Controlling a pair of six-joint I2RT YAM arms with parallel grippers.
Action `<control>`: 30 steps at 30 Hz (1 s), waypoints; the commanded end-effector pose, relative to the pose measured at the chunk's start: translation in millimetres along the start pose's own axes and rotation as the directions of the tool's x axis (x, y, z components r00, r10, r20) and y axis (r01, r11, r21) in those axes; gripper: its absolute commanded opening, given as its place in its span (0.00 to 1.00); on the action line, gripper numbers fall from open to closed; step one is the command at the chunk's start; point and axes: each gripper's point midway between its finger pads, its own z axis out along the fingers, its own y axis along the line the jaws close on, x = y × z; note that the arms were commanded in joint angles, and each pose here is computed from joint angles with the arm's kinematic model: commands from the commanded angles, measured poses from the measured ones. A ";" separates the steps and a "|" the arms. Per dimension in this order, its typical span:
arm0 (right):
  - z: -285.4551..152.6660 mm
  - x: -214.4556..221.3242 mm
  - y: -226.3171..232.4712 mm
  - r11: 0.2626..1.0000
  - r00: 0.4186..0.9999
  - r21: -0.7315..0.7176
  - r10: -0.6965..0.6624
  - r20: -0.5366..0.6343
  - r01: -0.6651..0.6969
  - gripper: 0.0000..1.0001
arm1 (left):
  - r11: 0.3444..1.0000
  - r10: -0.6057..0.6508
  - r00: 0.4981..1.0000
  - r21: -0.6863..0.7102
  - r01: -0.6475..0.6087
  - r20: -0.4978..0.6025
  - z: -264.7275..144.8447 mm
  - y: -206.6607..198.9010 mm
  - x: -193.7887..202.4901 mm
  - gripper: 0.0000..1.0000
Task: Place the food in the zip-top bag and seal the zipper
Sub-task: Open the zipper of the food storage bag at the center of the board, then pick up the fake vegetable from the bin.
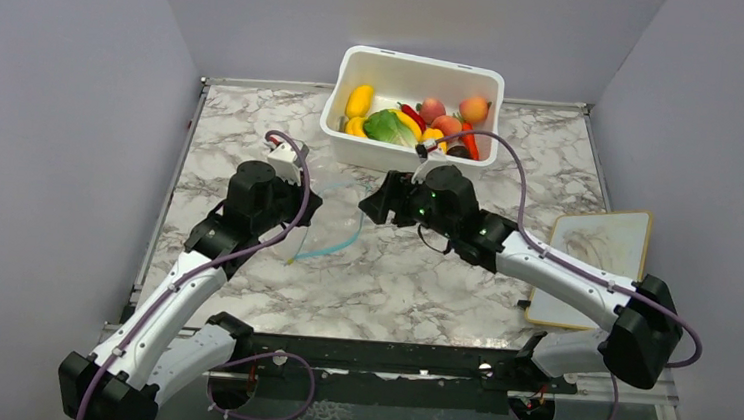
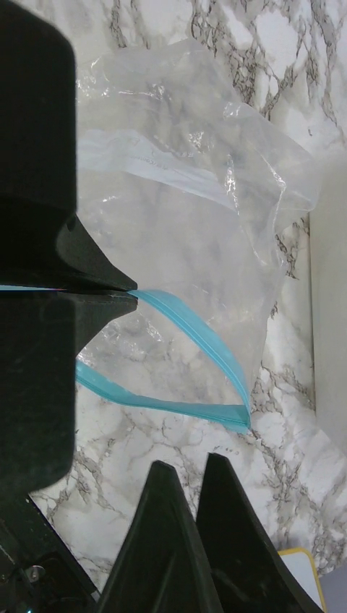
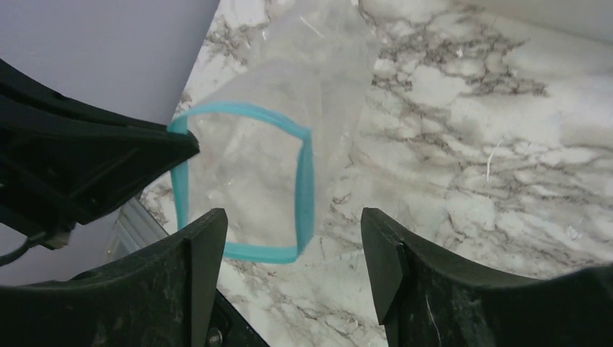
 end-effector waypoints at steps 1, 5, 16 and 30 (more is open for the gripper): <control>-9.9 -36.4 3.5 0.977 0.975 0.051 -0.212 0.065 0.209 0.72 | 0.999 0.031 0.999 0.008 -0.031 0.031 0.6 -0.1 -3.7 0.00; -15.9 -72.4 -4.6 0.937 0.937 0.152 -0.332 0.112 0.314 0.75 | 0.999 0.026 0.999 0.021 -0.026 0.024 -0.7 -2.2 -0.7 0.00; 14.5 -155.2 -75.8 0.836 0.889 0.396 -0.448 0.096 0.379 0.75 | 0.999 0.024 0.999 0.024 -0.024 0.037 -5.8 -3.7 -2.9 0.00; 130.0 -181.1 -127.9 0.780 0.838 0.315 -0.534 -0.114 0.540 0.64 | 0.999 0.023 0.998 0.045 -0.025 0.055 -9.6 -8.5 -7.0 0.00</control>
